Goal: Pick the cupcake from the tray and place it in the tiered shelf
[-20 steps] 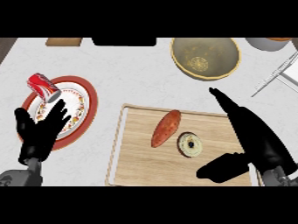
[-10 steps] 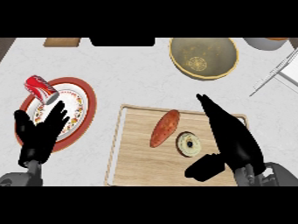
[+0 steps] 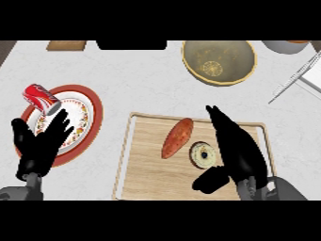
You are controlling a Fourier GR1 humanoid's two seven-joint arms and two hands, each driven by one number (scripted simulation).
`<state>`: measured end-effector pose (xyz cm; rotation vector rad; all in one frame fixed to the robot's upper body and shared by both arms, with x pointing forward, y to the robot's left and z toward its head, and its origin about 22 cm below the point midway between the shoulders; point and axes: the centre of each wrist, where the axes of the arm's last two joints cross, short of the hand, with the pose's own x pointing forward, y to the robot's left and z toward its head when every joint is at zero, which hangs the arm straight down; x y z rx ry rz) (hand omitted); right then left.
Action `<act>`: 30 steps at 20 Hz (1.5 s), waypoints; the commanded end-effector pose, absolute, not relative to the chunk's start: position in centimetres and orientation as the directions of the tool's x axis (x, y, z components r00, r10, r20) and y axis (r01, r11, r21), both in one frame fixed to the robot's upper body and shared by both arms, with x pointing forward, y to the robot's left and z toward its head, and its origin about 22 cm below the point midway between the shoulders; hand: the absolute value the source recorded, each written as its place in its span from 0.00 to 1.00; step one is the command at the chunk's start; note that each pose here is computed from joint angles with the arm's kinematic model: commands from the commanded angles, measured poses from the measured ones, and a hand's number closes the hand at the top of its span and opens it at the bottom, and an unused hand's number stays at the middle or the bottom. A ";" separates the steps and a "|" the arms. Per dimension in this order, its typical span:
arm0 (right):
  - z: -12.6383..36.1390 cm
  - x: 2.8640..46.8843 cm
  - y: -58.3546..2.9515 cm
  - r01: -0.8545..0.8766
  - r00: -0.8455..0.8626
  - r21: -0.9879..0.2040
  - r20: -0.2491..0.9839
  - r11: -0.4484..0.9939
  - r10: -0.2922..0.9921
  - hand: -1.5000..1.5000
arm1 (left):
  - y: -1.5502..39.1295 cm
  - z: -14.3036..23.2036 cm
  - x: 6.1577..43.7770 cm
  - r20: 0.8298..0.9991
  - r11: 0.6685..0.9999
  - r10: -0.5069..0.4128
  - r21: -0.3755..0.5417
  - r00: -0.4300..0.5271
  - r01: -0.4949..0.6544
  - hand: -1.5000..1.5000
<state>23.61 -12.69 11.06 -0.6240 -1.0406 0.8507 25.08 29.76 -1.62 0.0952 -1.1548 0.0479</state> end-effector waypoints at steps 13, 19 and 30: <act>6.5 26.0 -10.9 -0.240 0.377 -0.840 0.382 0.487 0.844 0.00 | 29.4 -2.7 24.7 0.898 0.997 -0.009 0.045 0.440 -0.070 0.50; 5.7 26.6 -9.8 -0.245 0.354 -0.827 0.409 0.506 0.841 0.00 | 30.1 -1.9 25.0 0.896 0.994 -0.008 0.054 0.445 -0.091 0.50; 1.5 24.9 -8.3 -0.464 0.175 -0.795 0.351 0.391 0.920 1.00 | 29.6 -2.3 24.5 0.901 0.997 -0.026 0.056 0.434 -0.055 0.50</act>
